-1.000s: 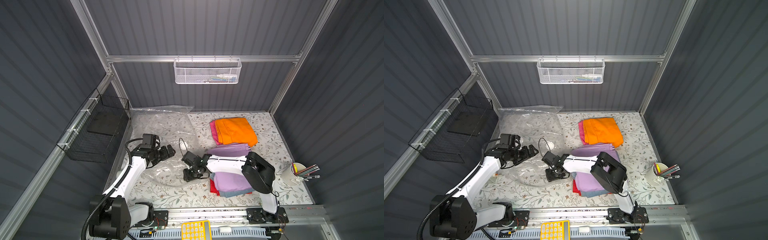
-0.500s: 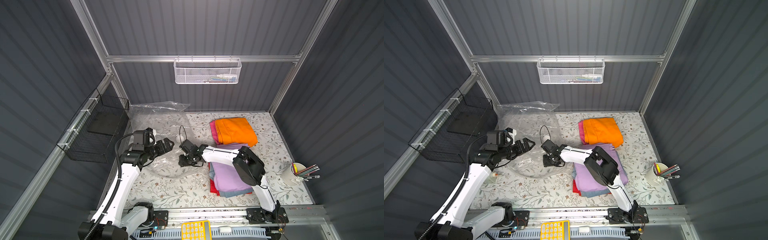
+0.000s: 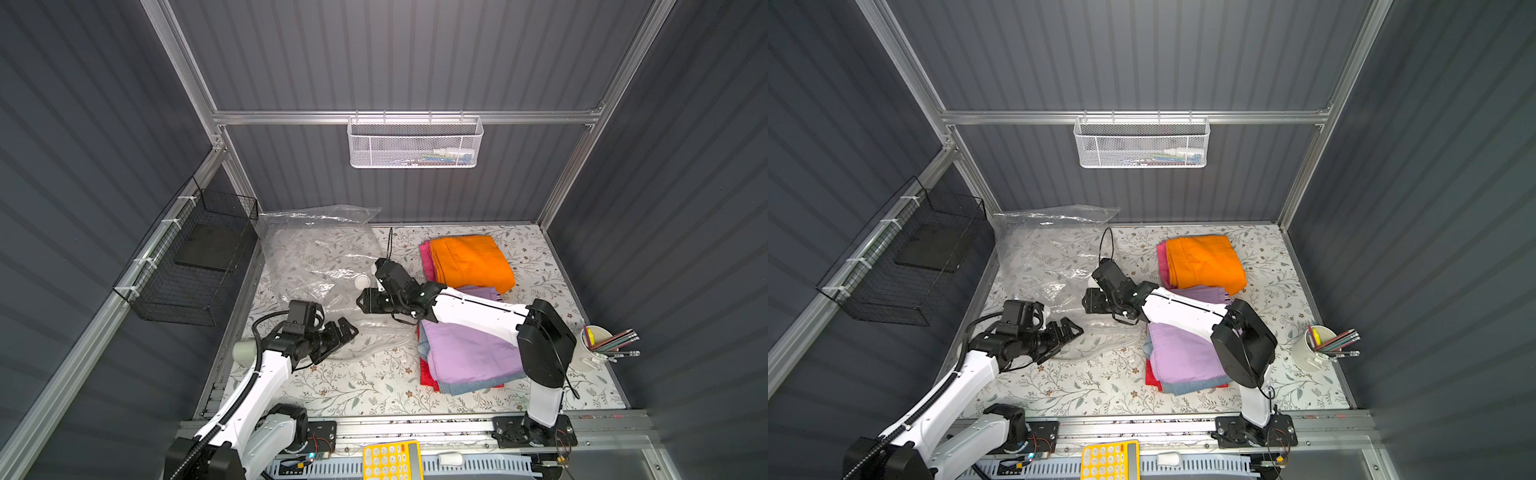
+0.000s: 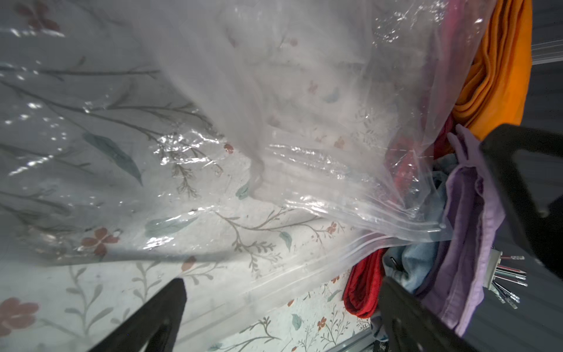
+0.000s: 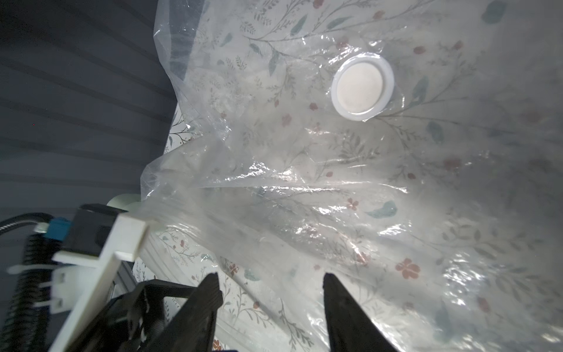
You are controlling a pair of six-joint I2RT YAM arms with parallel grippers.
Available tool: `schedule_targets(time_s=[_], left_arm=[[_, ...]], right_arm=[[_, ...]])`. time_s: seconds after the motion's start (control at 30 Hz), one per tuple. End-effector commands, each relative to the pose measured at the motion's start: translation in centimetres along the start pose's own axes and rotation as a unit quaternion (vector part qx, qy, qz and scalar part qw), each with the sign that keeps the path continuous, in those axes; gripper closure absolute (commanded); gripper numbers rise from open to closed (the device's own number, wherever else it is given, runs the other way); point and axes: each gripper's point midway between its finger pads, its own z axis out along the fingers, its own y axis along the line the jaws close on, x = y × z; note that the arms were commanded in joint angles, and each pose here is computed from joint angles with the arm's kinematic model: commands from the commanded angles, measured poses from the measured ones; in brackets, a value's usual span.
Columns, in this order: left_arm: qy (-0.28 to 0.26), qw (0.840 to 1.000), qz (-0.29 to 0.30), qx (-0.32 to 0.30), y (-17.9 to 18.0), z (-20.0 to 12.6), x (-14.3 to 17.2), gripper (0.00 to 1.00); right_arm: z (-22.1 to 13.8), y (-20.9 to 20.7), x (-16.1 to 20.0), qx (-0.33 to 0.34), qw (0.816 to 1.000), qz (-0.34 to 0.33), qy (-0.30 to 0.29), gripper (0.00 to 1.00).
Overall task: Take the trousers out of the vacuum bag
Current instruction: Adjust the vacuum bag at the center of the board.
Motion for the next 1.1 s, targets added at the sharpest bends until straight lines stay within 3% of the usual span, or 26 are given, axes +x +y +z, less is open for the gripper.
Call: schedule_targets(time_s=[0.0,0.23,0.5,0.83,0.97,1.07], left_arm=[[-0.004,1.000,-0.014,0.006,0.6,1.3,0.3,0.00],[-0.005,1.000,-0.013,0.000,2.1,3.0,0.9,0.00],[-0.009,1.000,-0.003,0.003,1.8,2.7,0.7,0.00],[-0.060,0.994,0.058,0.072,-5.4,-2.2,-3.3,0.00],[-0.100,0.986,0.093,0.093,-8.6,-5.7,-5.0,0.00],[-0.147,0.981,0.102,0.073,-9.3,-7.7,-6.9,0.00]], right_arm=[[1.3,-1.5,0.9,0.014,0.999,0.023,0.020,0.44],[1.4,-3.4,3.9,0.031,0.997,0.040,0.056,0.45],[2.0,-5.8,9.1,0.049,0.989,0.061,0.124,0.45],[3.4,-8.9,11.1,0.082,0.984,0.082,0.136,0.46],[3.6,-9.7,11.2,0.090,0.983,0.089,0.135,0.46],[3.7,-10.0,11.3,0.091,0.983,0.091,0.134,0.47]])
